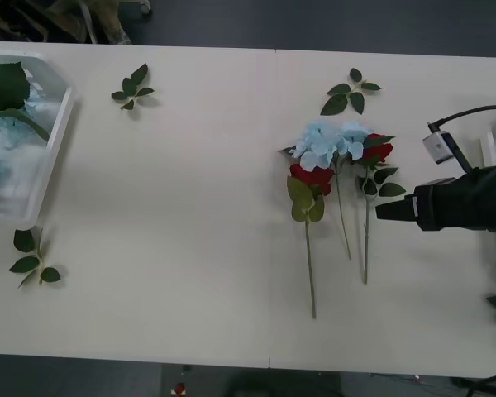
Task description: Put the red flowers into the right box and the blue flowers into the left box
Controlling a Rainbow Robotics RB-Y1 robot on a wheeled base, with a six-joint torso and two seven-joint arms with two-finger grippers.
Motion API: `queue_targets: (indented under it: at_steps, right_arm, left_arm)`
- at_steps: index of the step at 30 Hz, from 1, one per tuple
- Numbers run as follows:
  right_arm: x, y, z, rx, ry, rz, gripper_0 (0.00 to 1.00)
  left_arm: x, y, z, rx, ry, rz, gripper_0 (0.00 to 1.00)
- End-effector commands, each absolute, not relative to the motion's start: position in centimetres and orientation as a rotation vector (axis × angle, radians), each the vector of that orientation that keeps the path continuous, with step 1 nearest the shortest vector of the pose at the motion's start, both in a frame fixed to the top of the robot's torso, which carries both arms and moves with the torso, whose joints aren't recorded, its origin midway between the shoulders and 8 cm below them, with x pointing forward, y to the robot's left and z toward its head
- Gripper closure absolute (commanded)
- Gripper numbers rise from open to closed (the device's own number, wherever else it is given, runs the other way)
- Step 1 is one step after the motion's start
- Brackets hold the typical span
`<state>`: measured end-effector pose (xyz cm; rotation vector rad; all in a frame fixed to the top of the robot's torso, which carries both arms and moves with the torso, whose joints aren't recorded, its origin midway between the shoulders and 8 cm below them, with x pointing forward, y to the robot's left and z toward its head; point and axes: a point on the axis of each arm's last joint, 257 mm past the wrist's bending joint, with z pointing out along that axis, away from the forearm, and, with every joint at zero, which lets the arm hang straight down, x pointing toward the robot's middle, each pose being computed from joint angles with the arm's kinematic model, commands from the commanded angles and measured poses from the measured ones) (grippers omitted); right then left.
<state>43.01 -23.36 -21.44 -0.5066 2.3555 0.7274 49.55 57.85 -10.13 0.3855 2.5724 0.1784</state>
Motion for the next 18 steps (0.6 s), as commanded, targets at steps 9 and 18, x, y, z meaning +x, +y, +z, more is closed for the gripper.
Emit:
queue_targets:
  at_steps: [9,18]
  right_arm:
    - [46.7,-27.0,-19.0,-0.117,2.413,0.449,0.0]
    - [49.4,-29.0,-20.1,0.09,2.39,0.255,0.0]
  left_arm:
    - [50.2,65.1,-15.8,0.082,2.598,0.366,1.0]
    - [50.7,66.9,-16.4,0.054,2.556,0.449,0.86]
